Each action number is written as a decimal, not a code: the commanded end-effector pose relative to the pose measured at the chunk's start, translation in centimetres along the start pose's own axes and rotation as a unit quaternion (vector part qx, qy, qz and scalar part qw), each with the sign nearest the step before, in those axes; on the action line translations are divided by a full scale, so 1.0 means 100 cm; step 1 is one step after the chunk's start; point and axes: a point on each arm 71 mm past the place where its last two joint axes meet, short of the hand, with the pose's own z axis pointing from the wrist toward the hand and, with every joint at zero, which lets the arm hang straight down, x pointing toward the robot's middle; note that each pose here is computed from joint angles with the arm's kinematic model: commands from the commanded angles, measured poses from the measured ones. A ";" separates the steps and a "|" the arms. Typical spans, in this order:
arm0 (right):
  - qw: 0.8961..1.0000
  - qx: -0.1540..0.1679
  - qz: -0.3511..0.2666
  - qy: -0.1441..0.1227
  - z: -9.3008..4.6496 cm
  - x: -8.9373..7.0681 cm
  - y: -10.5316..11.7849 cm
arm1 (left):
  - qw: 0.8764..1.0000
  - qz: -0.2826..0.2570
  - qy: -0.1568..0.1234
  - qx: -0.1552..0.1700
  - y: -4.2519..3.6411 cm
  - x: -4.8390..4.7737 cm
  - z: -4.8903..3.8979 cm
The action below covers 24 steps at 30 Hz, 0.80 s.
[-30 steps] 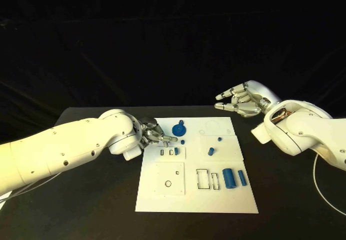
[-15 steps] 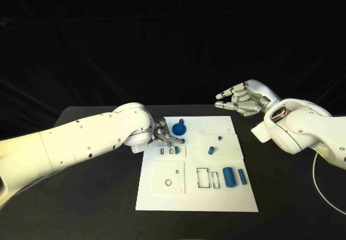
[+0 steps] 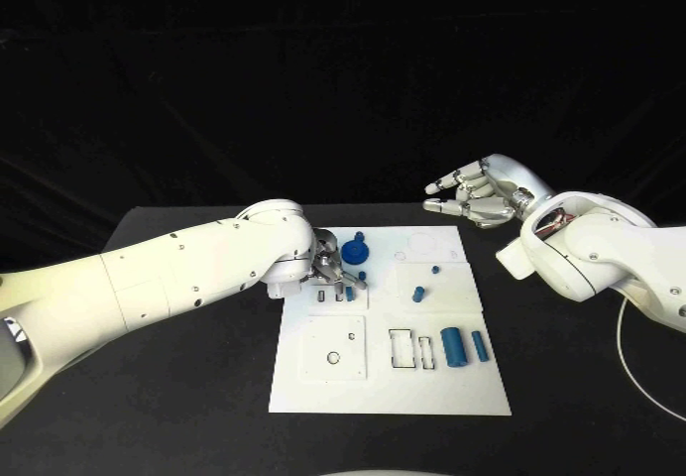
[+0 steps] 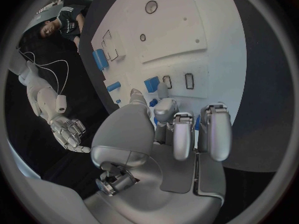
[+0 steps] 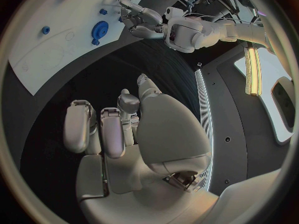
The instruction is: Assemble the parts on the task board
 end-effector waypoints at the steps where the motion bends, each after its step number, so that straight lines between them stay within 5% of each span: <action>1: 1.000 -0.005 -0.007 0.009 0.000 0.002 0.001 | 1.000 0.017 0.011 -0.004 -0.0018 0.0009 0.0007; 24: 1.000 -0.001 -0.009 0.017 0.002 0.004 0.000 | 1.000 0.020 0.014 -0.003 -0.0081 0.0019 0.0037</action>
